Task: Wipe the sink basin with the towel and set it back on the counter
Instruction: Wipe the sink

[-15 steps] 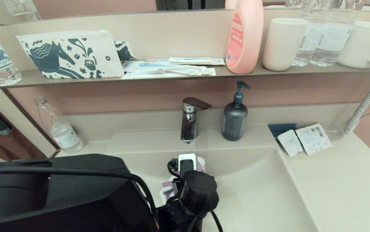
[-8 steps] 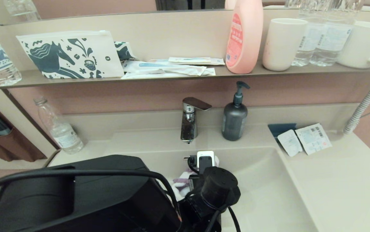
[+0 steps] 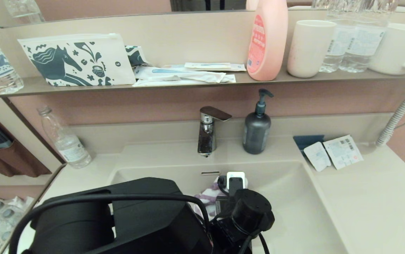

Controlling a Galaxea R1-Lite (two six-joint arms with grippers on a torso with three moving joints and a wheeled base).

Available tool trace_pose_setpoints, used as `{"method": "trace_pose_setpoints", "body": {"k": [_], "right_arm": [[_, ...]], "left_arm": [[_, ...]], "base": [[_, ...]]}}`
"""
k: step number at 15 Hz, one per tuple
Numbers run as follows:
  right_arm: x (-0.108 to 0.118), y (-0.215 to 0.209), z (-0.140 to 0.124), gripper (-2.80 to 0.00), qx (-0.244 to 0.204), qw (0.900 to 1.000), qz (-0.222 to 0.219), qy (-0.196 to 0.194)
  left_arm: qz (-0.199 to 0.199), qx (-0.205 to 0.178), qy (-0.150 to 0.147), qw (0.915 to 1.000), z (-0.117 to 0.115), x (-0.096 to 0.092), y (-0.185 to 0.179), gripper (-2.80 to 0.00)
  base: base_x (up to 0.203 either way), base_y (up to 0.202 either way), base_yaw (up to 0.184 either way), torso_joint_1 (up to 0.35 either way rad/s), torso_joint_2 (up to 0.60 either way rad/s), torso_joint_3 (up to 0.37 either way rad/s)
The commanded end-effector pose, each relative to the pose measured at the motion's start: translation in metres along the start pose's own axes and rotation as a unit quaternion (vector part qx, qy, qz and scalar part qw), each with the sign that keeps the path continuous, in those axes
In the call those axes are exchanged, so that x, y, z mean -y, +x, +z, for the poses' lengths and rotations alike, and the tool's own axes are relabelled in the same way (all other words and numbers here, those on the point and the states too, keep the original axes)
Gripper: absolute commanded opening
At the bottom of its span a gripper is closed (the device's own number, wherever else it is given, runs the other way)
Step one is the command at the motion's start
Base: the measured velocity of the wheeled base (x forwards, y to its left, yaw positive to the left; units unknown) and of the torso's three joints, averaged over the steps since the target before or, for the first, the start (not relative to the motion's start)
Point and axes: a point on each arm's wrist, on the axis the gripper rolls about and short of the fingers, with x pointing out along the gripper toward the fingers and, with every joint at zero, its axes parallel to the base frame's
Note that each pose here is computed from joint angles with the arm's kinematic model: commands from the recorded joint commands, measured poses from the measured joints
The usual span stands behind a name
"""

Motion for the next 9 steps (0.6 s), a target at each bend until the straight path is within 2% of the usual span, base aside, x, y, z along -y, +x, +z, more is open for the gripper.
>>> {"method": "trace_pose_setpoints", "body": {"k": [1,3,6,9], "right_arm": [[0.0,0.0,0.0,-2.8,-0.001,1.0,0.001,0.0],[0.0,0.0,0.0,-2.8,-0.001,1.0,0.0,0.0],[0.0,0.0,0.0,-2.8,-0.001,1.0,0.0,0.0],[0.0,0.0,0.0,-2.8,-0.001,1.0,0.0,0.0]], "left_arm": [[0.021,0.0,-0.005,0.9998,0.001,-0.012,0.012,-2.8],[0.034,-0.007,-0.005,0.9994,0.005,-0.03,0.015,-2.8],[0.042,-0.03,0.004,0.9987,0.007,-0.059,0.001,-2.8],[0.057,-0.029,-0.009,0.9979,0.013,-0.09,-0.012,-2.8]], "base": [[0.0,0.0,0.0,0.0,0.0,0.0],[0.0,0.0,0.0,0.0,0.0,0.0],[0.0,0.0,0.0,0.0,0.0,0.0],[0.0,0.0,0.0,0.0,0.0,0.0]]}}
